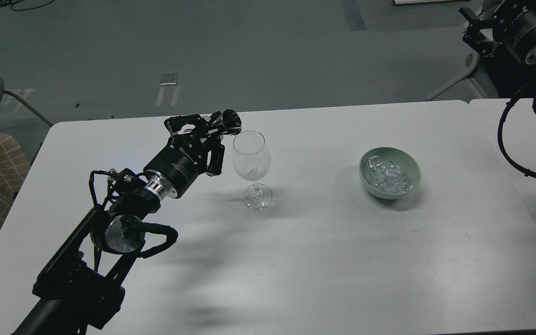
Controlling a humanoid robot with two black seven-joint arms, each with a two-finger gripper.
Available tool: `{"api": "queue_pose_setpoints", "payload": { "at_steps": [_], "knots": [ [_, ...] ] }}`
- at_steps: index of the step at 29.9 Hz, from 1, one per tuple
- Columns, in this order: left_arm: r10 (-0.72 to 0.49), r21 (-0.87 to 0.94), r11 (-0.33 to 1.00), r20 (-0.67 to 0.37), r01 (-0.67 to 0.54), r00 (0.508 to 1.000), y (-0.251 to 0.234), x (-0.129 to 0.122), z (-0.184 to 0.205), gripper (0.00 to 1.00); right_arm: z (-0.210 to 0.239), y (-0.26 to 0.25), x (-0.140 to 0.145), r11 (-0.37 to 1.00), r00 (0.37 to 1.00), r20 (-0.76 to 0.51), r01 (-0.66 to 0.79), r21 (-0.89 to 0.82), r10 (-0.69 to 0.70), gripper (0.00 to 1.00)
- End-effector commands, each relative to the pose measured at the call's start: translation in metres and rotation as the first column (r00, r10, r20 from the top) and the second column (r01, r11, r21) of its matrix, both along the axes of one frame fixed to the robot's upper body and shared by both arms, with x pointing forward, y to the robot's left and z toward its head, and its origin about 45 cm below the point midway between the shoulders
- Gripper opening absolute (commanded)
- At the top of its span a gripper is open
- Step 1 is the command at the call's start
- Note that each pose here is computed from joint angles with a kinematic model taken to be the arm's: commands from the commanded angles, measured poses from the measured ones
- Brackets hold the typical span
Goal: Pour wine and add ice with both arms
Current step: 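Tilt the jigger over the wine glass rim with the left gripper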
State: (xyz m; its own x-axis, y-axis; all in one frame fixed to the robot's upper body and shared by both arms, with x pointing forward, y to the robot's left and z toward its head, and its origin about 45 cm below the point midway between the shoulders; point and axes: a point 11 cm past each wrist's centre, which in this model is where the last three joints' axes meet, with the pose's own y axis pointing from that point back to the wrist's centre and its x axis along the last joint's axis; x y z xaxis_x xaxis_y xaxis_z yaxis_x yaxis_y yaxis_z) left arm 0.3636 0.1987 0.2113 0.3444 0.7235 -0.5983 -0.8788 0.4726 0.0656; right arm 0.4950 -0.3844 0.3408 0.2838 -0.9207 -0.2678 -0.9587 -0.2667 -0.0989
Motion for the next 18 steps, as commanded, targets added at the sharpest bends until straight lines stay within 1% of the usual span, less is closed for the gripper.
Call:
{"api": "queue_pose_setpoints", "payload": {
  "at_steps": [1,18],
  "knots": [
    [0.0,0.024,1.0,0.007,-0.001,1.0,0.0009,-0.0004,-0.0013,0.0,0.0,-0.0001,0.0,1.0,1.0,0.0,0.0,0.0,0.0,1.0],
    [-0.01,0.12,0.993,0.046,0.004,0.999,0.0012,0.001,-0.0018,0.0,0.0004,-0.0003,0.0,1.0,1.0,0.002,0.001,0.001,-0.001,1.0]
  ]
}}
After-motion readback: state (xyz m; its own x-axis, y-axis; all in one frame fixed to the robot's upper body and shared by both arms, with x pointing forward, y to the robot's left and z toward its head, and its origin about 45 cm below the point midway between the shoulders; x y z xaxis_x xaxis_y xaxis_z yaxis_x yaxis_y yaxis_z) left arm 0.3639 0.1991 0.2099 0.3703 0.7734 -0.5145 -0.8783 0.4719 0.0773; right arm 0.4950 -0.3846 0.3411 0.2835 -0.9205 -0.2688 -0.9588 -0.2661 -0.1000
